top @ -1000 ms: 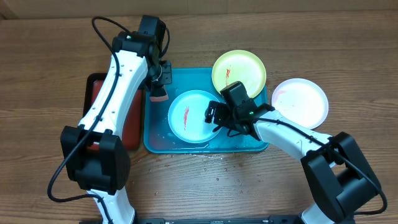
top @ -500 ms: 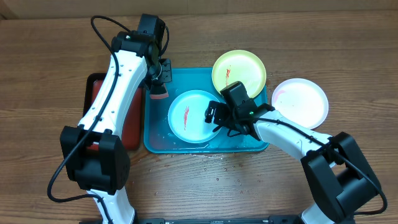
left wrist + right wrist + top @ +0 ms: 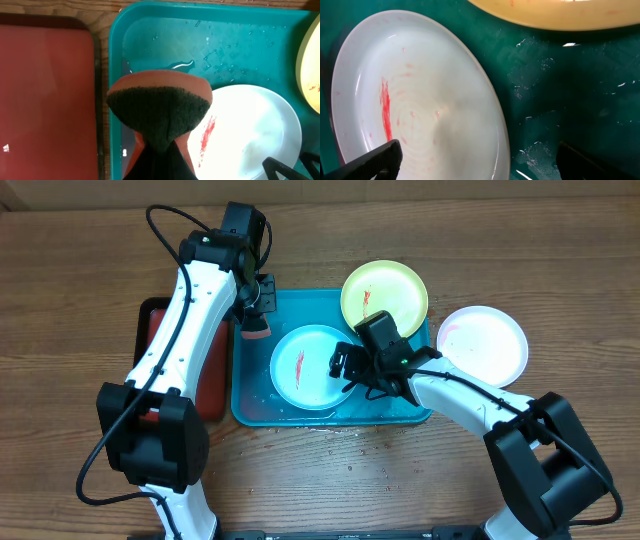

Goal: Clean dirty plates on tray and stack at the side
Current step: 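Bring the sponge in the left gripper down onto the light-blue plate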

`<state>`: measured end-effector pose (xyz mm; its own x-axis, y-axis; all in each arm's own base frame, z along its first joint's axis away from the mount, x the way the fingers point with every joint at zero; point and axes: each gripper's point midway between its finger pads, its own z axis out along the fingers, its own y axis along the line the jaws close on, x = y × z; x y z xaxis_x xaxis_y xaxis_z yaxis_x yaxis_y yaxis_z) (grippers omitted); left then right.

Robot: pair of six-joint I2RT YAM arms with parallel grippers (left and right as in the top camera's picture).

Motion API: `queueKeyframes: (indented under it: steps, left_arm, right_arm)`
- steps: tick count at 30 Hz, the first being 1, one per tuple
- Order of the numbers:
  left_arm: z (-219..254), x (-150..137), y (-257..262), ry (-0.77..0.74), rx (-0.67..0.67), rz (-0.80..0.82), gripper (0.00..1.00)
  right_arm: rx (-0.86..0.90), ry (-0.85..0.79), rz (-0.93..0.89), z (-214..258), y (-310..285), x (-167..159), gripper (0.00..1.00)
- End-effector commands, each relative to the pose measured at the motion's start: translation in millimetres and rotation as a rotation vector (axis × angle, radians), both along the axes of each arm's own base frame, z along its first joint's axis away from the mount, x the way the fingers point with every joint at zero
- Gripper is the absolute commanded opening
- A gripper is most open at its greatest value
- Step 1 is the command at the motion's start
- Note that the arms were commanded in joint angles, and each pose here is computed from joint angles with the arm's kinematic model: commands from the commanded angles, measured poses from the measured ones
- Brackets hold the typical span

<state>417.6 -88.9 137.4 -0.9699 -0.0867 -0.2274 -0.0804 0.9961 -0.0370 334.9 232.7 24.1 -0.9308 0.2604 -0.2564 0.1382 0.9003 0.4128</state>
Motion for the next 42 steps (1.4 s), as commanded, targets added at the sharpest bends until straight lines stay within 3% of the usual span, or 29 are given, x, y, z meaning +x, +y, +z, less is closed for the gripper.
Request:
queueKeyframes:
  steps: [1, 19, 27, 31, 36, 37, 42]
  left_arm:
    - [5.0, -1.0, -2.9, -0.013, 0.000, -0.027, 0.04]
    - [4.4, -4.6, -8.1, 0.003, -0.027, -0.046, 0.04]
    - [0.9, -23.1, -11.9, 0.078, -0.036, -0.064, 0.04]
    - [0.3, -28.4, -14.8, 0.098, -0.043, -0.072, 0.04]
    - [-9.3, -42.9, -32.5, 0.155, -0.137, -0.179, 0.04]
    - [-14.4, -45.2, -34.6, 0.163, -0.148, -0.201, 0.04]
    - [-41.0, -54.7, -36.3, 0.195, -0.156, -0.225, 0.04]
  right_arm:
    - [-0.006, 0.002, -0.002, -0.4, -0.6, -0.5, 1.00]
    - [-0.006, 0.000, -0.002, -0.2, -0.4, -0.1, 1.00]
    - [0.012, -0.120, -0.033, 13.3, 3.9, 25.2, 1.00]
    - [0.071, -0.021, 0.028, 8.1, 14.7, 4.1, 1.00]
    - [0.073, -0.042, 0.083, 10.0, 17.6, 4.5, 1.00]
    - [0.058, -0.045, 0.108, 8.7, 16.2, 2.9, 0.97]
    - [0.045, -0.035, 0.120, 6.5, 14.4, -0.2, 0.58]
